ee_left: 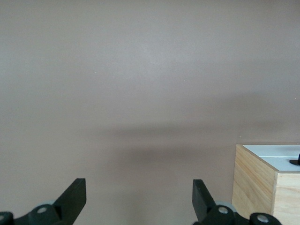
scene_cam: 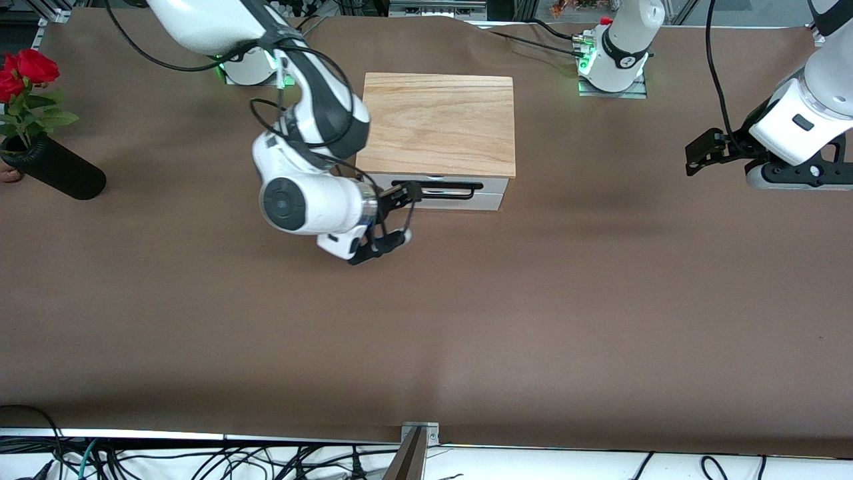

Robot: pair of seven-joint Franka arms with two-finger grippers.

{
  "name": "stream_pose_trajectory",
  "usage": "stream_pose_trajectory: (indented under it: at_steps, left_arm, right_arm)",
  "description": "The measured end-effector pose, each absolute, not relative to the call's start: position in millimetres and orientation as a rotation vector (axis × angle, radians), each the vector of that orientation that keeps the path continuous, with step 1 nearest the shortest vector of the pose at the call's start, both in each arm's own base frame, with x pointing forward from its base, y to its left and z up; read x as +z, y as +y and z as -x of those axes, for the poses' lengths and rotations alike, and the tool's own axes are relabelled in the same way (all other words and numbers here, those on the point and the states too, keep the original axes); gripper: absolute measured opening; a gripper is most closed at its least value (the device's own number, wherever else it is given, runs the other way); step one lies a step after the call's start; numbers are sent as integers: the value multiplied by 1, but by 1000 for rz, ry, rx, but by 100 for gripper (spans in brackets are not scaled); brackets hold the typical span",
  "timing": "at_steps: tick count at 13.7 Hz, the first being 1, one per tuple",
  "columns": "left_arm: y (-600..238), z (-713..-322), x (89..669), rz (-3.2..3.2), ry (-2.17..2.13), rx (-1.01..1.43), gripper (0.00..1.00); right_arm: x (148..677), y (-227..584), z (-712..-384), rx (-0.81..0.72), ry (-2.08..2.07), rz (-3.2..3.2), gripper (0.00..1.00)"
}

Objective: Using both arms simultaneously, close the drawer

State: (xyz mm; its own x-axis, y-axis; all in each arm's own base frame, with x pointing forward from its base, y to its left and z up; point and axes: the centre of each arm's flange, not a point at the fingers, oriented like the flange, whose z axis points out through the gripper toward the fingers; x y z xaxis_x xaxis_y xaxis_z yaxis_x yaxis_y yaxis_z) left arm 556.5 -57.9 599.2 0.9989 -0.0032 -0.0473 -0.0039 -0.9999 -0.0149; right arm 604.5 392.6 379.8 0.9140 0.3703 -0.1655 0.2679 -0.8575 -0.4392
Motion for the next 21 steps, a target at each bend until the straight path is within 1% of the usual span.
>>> stream_pose_trajectory:
  at_steps: [3, 6, 10, 14, 17, 19, 21]
  left_arm:
    - [-59, -556, 599, 3126, 10, 74, 100]
    - [-59, -556, 599, 3126, 10, 74, 100]
    - [-59, -556, 599, 3126, 10, 74, 100]
    - [-59, -556, 599, 3126, 10, 74, 100]
    - [-60, -556, 599, 3126, 12, 74, 100]
    - [-63, -556, 599, 3125, 19, 74, 100]
    - [-63, -556, 599, 3125, 21, 74, 100]
  right_arm:
    - [412, 347, -637, 168, -601, 2763, 100]
    - [435, 299, -661, 115, -567, 2871, 100]
    - [459, 205, -696, 29, -431, 2959, 100]
    - [474, 141, -710, -29, -315, 2990, 100]
    - [511, 98, -717, -143, -236, 3005, 100]
    - [543, 61, -711, -228, -189, 3059, 100]
    - [568, 34, -697, -311, -167, 3121, 100]
